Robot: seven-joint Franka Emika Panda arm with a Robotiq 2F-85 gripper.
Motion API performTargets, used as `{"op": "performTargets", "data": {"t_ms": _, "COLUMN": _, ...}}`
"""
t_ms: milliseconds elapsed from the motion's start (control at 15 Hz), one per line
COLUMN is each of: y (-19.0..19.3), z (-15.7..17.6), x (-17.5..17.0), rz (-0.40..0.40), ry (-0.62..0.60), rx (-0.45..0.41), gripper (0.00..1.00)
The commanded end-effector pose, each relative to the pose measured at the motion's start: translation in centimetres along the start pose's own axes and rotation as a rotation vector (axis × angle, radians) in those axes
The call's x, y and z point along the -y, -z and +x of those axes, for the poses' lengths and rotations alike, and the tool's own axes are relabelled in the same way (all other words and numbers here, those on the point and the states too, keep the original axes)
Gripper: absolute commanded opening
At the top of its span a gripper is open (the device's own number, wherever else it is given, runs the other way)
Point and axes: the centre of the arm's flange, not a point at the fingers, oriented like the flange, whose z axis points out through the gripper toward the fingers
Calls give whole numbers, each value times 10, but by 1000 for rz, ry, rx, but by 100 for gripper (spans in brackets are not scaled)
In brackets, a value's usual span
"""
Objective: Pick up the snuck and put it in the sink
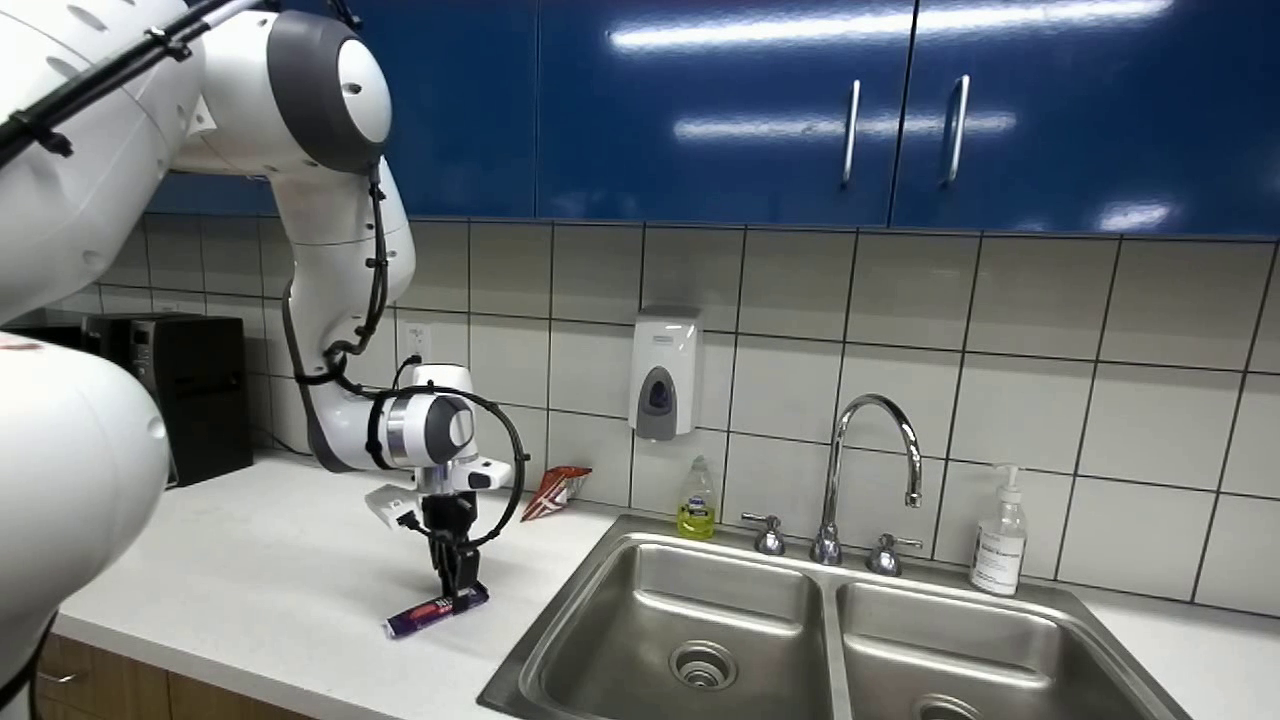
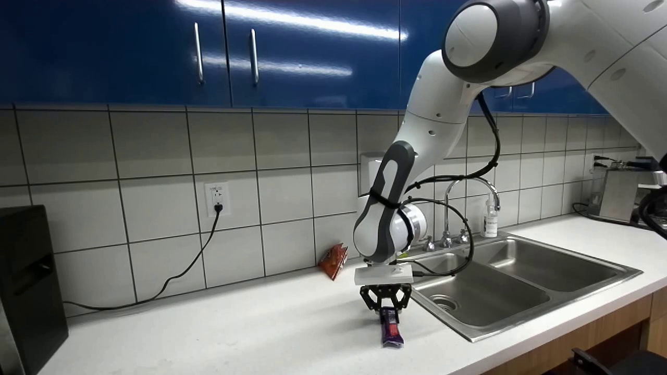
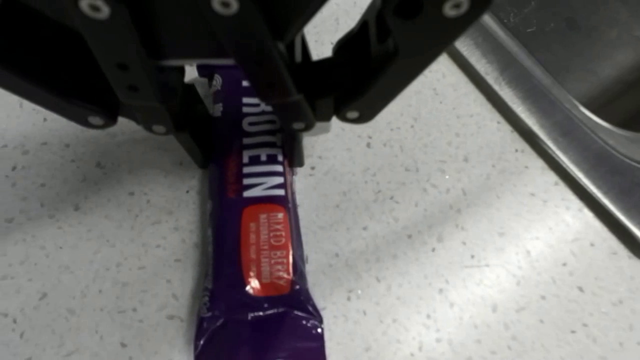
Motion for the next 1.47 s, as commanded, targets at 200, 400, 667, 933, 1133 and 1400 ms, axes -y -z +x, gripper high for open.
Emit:
{"op": "performTargets", "data": {"t_ms": 200, "y": -3, "z": -1, "x": 0, "rz": -10, "ry": -21, "rx": 1, "gripper": 13}}
{"op": "performTargets", "data": {"t_ms": 400, "y": 11, "z": -3, "x": -5, "rz": -4, "ry": -18, "rx": -14, "gripper": 13}}
{"op": "performTargets", "data": {"t_ms": 667, "y": 29, "z": -5, "x": -9, "rz": 0, "ry": -13, "rx": -39, "gripper": 13}}
{"op": "performTargets", "data": {"t_ms": 933, "y": 53, "z": -7, "x": -12, "rz": 16, "ry": -9, "rx": -70, "gripper": 13}}
{"op": "performTargets", "data": {"t_ms": 1133, "y": 66, "z": -8, "x": -16, "rz": 23, "ry": -6, "rx": -86, "gripper": 13}}
{"op": "performTargets", "data": {"t_ms": 1400, "y": 78, "z": -8, "x": -23, "rz": 26, "ry": -6, "rx": -102, "gripper": 13}}
